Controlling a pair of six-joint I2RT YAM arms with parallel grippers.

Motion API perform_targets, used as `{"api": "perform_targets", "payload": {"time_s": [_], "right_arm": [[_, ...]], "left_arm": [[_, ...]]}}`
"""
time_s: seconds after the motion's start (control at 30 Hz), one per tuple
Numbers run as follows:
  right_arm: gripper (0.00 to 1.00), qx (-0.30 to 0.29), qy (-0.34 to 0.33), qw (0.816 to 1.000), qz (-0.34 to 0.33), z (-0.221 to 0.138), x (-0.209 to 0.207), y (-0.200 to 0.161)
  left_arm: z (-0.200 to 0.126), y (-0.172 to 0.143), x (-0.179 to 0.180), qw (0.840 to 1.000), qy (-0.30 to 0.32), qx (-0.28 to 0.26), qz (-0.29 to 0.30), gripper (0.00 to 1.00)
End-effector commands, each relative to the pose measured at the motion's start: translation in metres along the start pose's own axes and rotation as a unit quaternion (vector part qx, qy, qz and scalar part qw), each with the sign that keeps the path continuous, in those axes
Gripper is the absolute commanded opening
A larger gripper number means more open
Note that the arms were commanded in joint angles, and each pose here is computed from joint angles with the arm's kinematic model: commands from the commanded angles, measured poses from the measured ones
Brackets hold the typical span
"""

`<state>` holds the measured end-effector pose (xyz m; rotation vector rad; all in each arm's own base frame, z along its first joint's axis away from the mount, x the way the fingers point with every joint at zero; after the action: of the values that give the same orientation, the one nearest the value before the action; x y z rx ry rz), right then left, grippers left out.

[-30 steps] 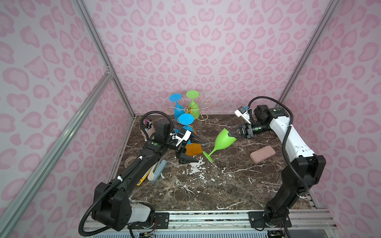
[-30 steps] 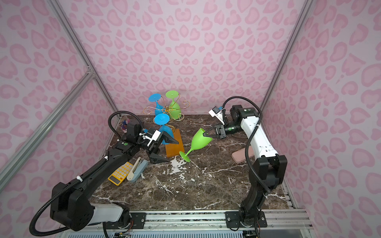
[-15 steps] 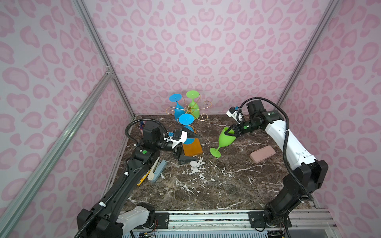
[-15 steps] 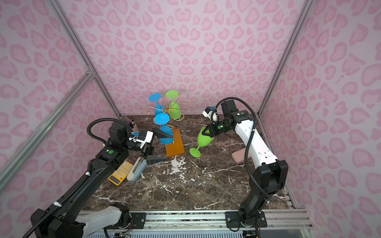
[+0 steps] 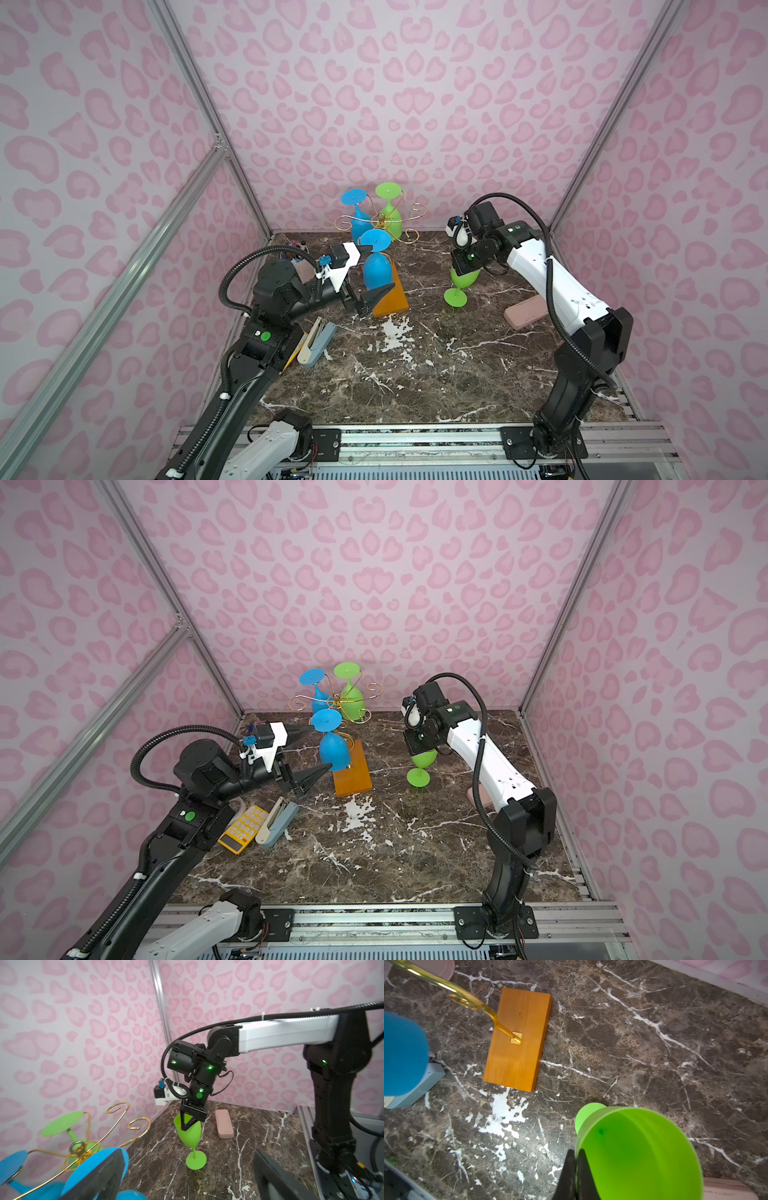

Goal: Take the wine glass off the wine glass rack
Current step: Place the wine glass at the top-center of the table.

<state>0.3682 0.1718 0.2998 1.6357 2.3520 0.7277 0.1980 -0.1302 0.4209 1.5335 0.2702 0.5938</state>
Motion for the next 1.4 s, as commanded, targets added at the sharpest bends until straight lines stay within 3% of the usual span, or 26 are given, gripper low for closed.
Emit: {"api": "perform_targets", "payload": {"time_s": [0.0,0.13,0.53,1.13,1.37], "right_arm": [[0.0,-0.03,-0.038,0.999,0.011,0.012,-0.006,0.015],[0.0,-0.055,-0.064,0.996,0.015,0.022,-0.011,0.024],[0.0,-0.065,-0.099,0.992,0.037,0.052,-0.029,0.033],[0.0,-0.051,-0.093,0.993,0.05,0.078,-0.037,0.026],[0.14,-0.052,-0.087,0.993,0.055,0.069,-0.037,0.026]], "left_arm": [[-0.011,0.007,0.016,0.99,0.129,-0.01,-0.058,0.97],[-0.029,0.008,0.018,0.975,0.207,-0.021,-0.077,0.97],[-0.069,-0.002,0.01,0.943,0.321,-0.019,-0.083,0.97],[-0.073,-0.009,0.009,0.936,0.339,-0.015,-0.095,0.98],[-0.073,-0.009,0.011,0.934,0.346,-0.014,-0.094,0.98]]}}
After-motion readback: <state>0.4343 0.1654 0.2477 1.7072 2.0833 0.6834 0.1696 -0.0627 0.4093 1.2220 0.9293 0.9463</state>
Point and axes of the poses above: each gripper's point midway between its finger pads, its own z axis out along the fingers, its own x axis along the line the jaws close on, y = z × x, the point moved 9 cm from there along -z, back along the fingers, and after that the axes turned 4 degrees about z, right-handed, at the moved point
